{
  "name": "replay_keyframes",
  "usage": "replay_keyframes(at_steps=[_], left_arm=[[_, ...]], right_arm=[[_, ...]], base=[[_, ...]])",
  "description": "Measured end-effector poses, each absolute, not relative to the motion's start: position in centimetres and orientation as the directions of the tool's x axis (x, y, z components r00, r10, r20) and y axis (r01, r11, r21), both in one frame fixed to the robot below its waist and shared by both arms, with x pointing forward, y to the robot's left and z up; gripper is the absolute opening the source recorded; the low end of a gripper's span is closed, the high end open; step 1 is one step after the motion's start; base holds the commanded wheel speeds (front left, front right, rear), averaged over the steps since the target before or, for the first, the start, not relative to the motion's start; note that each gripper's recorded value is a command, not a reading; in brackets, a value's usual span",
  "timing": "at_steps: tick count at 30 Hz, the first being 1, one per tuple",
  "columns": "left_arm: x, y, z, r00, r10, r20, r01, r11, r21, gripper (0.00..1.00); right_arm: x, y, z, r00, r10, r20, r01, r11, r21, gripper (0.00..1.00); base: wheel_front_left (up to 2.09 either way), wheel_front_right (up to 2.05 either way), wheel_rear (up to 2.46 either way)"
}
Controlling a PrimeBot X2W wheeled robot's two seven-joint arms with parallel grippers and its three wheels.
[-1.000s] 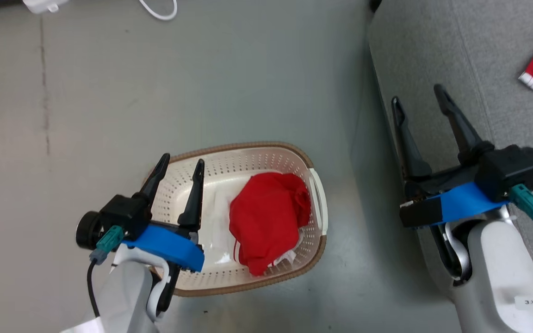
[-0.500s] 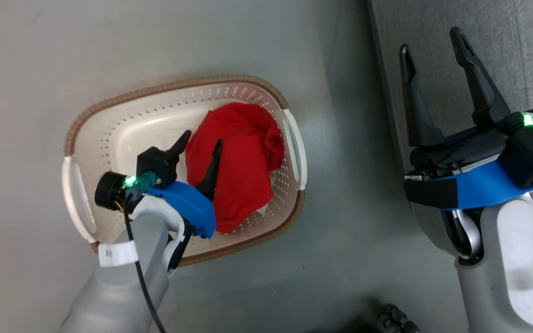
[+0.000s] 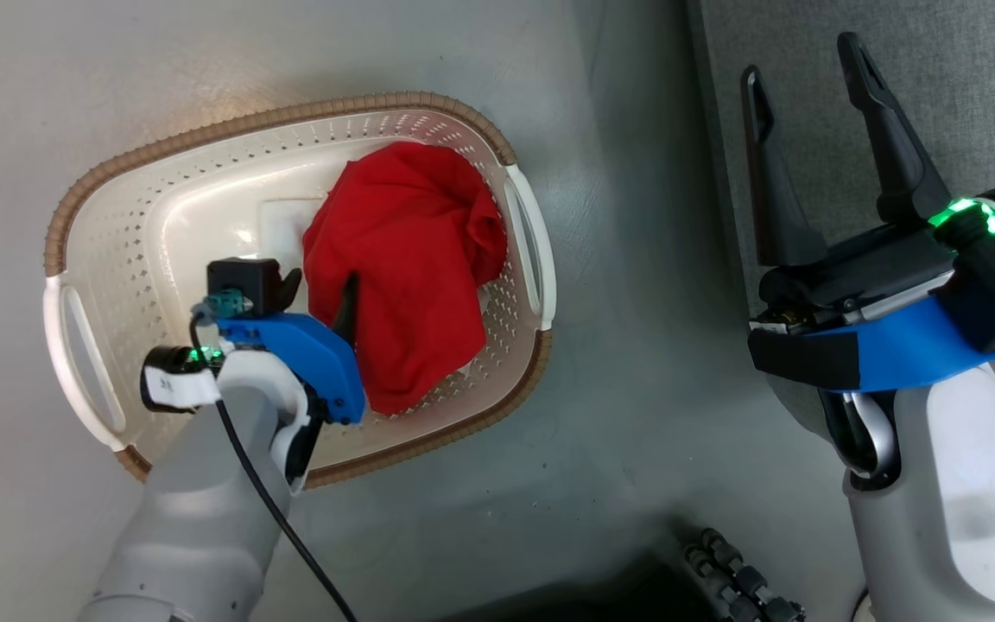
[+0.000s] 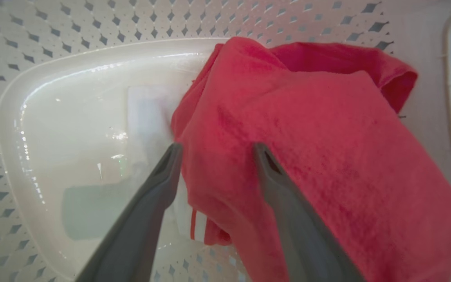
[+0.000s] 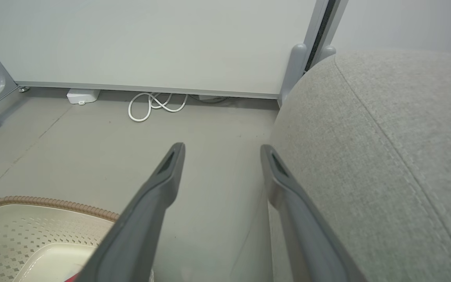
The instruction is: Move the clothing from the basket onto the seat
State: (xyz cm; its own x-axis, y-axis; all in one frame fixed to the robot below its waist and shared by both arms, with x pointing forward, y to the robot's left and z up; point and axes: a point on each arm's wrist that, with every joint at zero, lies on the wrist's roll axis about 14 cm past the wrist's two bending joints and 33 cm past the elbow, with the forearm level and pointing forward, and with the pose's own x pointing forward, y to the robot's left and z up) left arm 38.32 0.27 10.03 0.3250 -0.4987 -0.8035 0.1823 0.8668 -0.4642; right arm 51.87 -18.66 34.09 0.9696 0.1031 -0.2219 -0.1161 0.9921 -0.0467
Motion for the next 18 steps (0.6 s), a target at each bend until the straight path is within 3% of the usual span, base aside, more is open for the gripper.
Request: replay_keyframes(at_steps=[8,18], left_arm=[[37.7,1.3,8.2,0.236,-0.445,-0.864,0.028,0.892,-0.452,1.00],[35.9,-2.3,9.0,0.127,-0.544,-0.830,-0.054,0.831,-0.553,1.00]], right_arm=[[51.8,-18.9,33.4,0.969,0.099,-0.228,-0.109,0.993,-0.033,1.00],[51.7,-19.3,33.4,0.970,0.090,-0.225,-0.101,0.994,-0.038,1.00]], base=[[0.00,0.00,0.00],[0.00,0.00,0.00]])
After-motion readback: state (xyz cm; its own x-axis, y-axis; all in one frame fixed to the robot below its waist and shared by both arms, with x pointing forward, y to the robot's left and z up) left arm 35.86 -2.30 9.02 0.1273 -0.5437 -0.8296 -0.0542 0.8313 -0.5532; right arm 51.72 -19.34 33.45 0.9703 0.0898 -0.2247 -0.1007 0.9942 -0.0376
